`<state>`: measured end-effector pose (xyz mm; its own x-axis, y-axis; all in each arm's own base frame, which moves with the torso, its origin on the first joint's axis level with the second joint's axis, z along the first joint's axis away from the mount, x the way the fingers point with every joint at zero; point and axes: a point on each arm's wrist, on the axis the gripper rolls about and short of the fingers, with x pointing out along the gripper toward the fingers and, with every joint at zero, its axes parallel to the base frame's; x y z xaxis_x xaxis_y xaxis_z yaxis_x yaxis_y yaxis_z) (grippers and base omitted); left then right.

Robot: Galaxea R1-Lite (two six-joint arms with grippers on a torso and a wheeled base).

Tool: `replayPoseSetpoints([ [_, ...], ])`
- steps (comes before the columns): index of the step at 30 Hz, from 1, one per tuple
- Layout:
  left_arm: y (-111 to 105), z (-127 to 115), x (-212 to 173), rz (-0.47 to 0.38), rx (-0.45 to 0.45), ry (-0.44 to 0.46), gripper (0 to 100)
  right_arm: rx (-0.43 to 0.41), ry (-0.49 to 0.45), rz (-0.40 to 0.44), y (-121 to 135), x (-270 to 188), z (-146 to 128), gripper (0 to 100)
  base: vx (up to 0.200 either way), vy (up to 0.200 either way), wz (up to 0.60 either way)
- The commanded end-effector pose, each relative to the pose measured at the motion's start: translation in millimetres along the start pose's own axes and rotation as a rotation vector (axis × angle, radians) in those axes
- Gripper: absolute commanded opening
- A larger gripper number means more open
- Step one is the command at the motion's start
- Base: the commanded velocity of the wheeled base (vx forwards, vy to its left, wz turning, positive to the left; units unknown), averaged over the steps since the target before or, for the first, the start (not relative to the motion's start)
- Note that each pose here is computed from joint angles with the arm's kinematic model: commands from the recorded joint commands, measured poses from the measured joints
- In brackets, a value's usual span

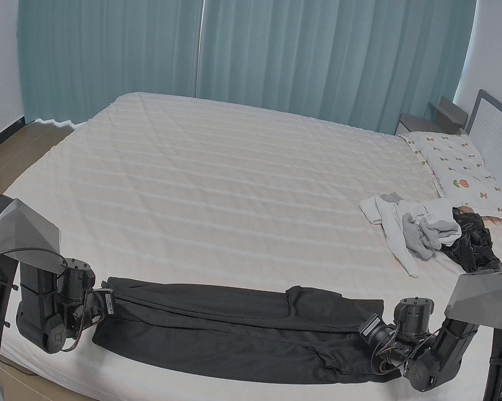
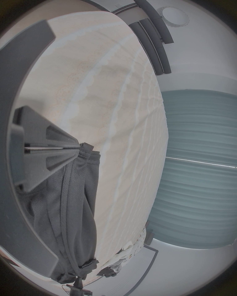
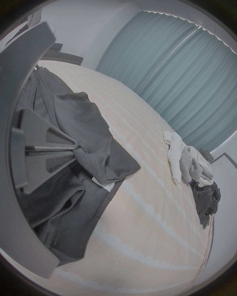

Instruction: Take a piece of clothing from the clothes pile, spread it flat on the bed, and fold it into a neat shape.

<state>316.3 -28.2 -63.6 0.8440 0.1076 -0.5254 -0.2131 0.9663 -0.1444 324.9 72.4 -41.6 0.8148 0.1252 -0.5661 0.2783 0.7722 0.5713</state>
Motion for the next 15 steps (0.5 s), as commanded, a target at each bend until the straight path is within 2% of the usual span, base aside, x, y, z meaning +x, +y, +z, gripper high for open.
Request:
replayPoseSetpoints([
  [1, -1.0, -6.2, -0.9, -0.001, 0.014, 0.022, 100, -0.001, 0.007, -0.004, -1.3, 0.8, -1.7, 100, 0.000, 0.000, 0.00],
  [7, -1.8, -7.1, -4.9, -0.002, 0.020, 0.028, 100, 0.006, -0.010, 0.001, -0.4, -8.3, 4.1, 100, 0.000, 0.000, 0.00],
  [11, 2.3, 0.8, -16.7, -0.004, -0.009, -0.014, 100, 0.040, -0.078, 0.009, -1.9, -27.7, 29.2, 100, 0.000, 0.000, 0.00],
  [15, 10.4, 4.0, -28.4, 0.009, -0.043, -0.030, 100, 0.057, -0.117, 0.060, 3.1, -45.2, 50.7, 100, 0.000, 0.000, 0.00],
])
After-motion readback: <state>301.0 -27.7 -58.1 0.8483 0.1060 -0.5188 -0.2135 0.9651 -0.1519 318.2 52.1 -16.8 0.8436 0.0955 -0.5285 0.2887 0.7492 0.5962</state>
